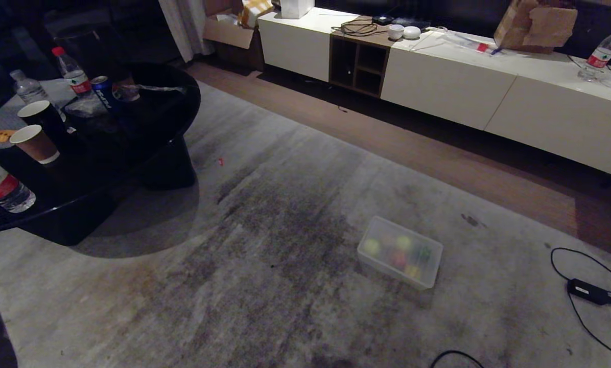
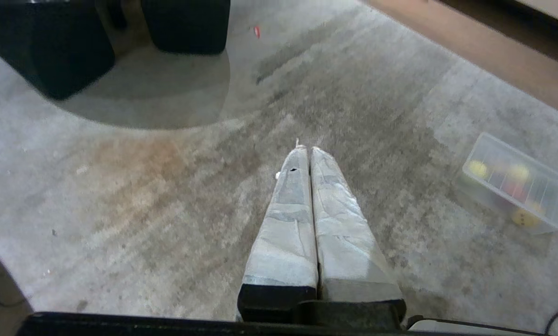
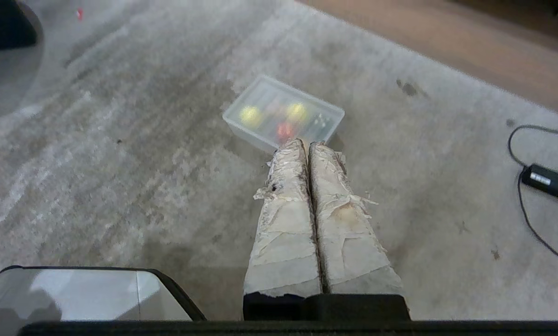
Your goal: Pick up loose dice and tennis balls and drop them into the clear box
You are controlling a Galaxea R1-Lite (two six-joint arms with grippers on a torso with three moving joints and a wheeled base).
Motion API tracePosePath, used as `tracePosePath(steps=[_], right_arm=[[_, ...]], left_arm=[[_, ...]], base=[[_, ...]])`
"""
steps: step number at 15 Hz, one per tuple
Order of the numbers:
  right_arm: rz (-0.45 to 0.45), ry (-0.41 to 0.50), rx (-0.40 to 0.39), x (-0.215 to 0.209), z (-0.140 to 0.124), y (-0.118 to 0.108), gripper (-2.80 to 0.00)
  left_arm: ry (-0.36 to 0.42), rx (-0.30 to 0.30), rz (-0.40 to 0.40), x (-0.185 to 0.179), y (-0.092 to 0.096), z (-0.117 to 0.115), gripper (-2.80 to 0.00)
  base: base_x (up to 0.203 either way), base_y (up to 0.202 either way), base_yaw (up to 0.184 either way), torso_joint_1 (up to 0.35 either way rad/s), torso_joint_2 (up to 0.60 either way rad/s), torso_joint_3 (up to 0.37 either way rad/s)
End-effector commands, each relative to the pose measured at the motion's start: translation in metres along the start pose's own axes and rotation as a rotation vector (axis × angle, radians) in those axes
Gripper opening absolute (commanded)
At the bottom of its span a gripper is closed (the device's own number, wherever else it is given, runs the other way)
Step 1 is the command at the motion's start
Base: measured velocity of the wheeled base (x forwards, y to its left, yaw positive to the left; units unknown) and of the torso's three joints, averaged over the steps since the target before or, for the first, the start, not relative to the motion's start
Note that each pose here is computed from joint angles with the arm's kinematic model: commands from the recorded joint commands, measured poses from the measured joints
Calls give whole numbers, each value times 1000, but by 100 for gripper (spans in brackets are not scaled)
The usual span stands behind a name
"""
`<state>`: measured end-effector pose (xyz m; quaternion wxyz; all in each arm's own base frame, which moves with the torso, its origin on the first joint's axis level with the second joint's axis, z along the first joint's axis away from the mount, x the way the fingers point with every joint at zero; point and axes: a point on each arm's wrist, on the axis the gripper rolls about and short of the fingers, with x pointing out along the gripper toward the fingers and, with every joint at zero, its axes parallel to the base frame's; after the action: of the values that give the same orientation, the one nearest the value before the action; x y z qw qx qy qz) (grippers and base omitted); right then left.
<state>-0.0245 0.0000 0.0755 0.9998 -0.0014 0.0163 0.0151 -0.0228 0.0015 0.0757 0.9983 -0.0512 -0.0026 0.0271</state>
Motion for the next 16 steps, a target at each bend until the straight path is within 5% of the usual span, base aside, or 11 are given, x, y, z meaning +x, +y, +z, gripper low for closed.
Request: tracePosePath(steps=[1, 16], right_arm=[[0, 3, 0, 0, 0, 0, -280], [0, 3, 0, 0, 0, 0, -280]], left_arm=[[2, 4, 0, 0, 0, 0, -280], [1, -6, 3, 0, 0, 0, -280]], base=[[0, 0, 0, 2, 2, 207], [0, 0, 0, 2, 3, 201]])
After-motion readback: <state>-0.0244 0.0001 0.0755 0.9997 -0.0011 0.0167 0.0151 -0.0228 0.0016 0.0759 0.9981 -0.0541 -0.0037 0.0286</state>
